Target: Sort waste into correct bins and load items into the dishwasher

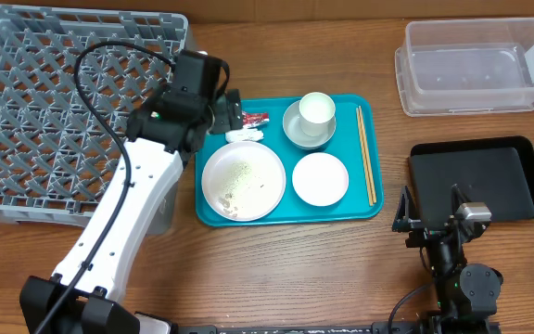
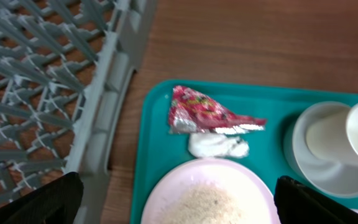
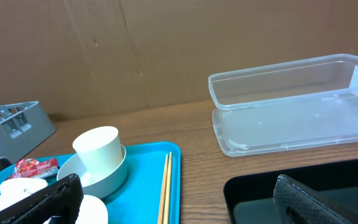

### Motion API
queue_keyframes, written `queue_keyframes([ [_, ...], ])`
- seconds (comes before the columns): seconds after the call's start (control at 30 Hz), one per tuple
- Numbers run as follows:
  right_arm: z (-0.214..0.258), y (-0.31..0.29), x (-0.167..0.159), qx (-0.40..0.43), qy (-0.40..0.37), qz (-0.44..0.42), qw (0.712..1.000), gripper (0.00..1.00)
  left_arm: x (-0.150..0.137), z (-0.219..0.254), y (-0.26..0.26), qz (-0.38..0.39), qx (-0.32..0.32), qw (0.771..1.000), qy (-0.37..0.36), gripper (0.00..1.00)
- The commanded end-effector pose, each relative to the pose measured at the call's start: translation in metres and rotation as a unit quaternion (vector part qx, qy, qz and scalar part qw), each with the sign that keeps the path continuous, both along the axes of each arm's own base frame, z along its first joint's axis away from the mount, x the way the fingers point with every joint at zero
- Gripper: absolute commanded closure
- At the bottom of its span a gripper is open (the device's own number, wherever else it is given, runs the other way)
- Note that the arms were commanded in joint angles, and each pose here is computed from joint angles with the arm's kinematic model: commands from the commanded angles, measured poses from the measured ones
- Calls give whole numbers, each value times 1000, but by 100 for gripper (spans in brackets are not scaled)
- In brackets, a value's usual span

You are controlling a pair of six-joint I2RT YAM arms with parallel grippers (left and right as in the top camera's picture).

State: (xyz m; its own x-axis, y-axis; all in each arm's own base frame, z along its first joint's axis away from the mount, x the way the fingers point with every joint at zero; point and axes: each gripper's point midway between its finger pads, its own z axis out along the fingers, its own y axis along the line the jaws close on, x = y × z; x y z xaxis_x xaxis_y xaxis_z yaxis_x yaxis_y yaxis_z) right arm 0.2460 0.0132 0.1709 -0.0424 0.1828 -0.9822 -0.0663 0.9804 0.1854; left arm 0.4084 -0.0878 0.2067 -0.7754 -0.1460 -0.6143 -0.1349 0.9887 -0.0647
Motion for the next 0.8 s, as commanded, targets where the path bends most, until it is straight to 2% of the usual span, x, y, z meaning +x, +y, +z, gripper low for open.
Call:
queue_keyframes([
  [0.0,-1,0,0,-2,-4,-1,1000,0,10,14,34,47,13,999,-24,0],
  [0.3,-1,0,0,-2,-4,-1,1000,0,-4,1,119,217,-46,975,9,0],
  [0.6,-1,0,0,-2,-4,-1,1000,0,-20,12,187,303,-51,952,-7,0],
  [0.77,-1,0,0,-2,-4,-1,1000,0,-31,6,204,331,-73,941,8,0],
])
